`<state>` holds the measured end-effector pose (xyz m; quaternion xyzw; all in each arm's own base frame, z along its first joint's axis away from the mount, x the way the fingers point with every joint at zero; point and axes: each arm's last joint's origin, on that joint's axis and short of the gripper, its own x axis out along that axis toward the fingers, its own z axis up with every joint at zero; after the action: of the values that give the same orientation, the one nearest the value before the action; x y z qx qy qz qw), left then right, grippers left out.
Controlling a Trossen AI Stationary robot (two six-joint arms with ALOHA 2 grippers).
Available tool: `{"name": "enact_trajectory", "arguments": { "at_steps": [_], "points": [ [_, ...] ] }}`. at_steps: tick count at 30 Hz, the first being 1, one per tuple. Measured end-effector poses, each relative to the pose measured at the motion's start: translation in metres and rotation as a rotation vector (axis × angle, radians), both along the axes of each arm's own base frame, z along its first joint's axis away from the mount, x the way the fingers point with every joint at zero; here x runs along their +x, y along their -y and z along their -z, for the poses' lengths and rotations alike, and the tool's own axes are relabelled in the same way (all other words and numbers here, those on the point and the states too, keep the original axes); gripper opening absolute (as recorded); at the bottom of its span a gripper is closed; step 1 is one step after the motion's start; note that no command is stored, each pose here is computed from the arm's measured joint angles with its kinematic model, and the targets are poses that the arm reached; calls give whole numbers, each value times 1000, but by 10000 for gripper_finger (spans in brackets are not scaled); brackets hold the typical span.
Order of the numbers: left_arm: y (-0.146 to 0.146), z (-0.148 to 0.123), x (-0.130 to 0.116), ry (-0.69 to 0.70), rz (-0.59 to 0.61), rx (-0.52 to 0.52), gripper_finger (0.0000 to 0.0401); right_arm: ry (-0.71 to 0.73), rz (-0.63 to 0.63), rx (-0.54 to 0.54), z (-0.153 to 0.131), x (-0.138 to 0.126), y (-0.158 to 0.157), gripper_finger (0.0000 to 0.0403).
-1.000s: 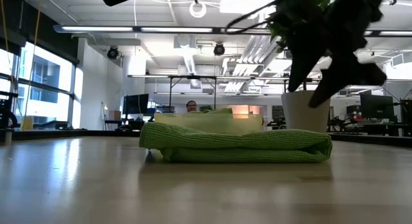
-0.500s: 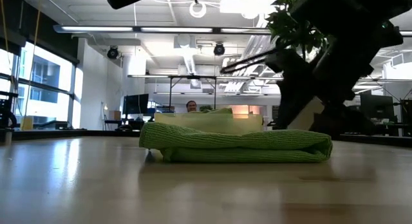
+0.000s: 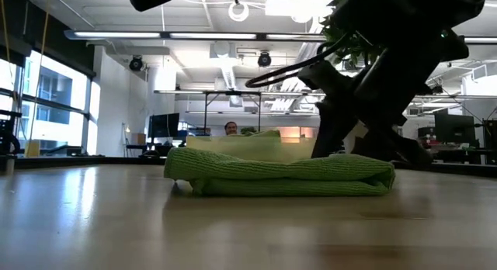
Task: Fold microfiber towels
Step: Put the folded green microfiber cloth into the yellow bin
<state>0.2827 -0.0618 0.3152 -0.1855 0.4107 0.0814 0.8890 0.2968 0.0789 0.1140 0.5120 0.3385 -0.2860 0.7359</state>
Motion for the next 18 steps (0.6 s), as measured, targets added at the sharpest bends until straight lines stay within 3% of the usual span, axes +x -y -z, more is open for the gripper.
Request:
{"name": "enact_trajectory", "arguments": {
  "at_steps": [5, 7, 13, 18],
  "points": [
    [0, 0, 0, 0, 8, 6, 113, -40, 23, -1, 5, -1, 1, 41],
    [0, 0, 0, 0, 5, 4, 113, -41, 22, -4, 5, -2, 1, 12],
    [0, 0, 0, -1, 8, 7, 113, -18, -6, -30, -4, 2, 4, 14],
    [0, 0, 0, 0, 21, 18, 113, 60, -200, -223, -31, 29, 16, 5]
  ]
}}
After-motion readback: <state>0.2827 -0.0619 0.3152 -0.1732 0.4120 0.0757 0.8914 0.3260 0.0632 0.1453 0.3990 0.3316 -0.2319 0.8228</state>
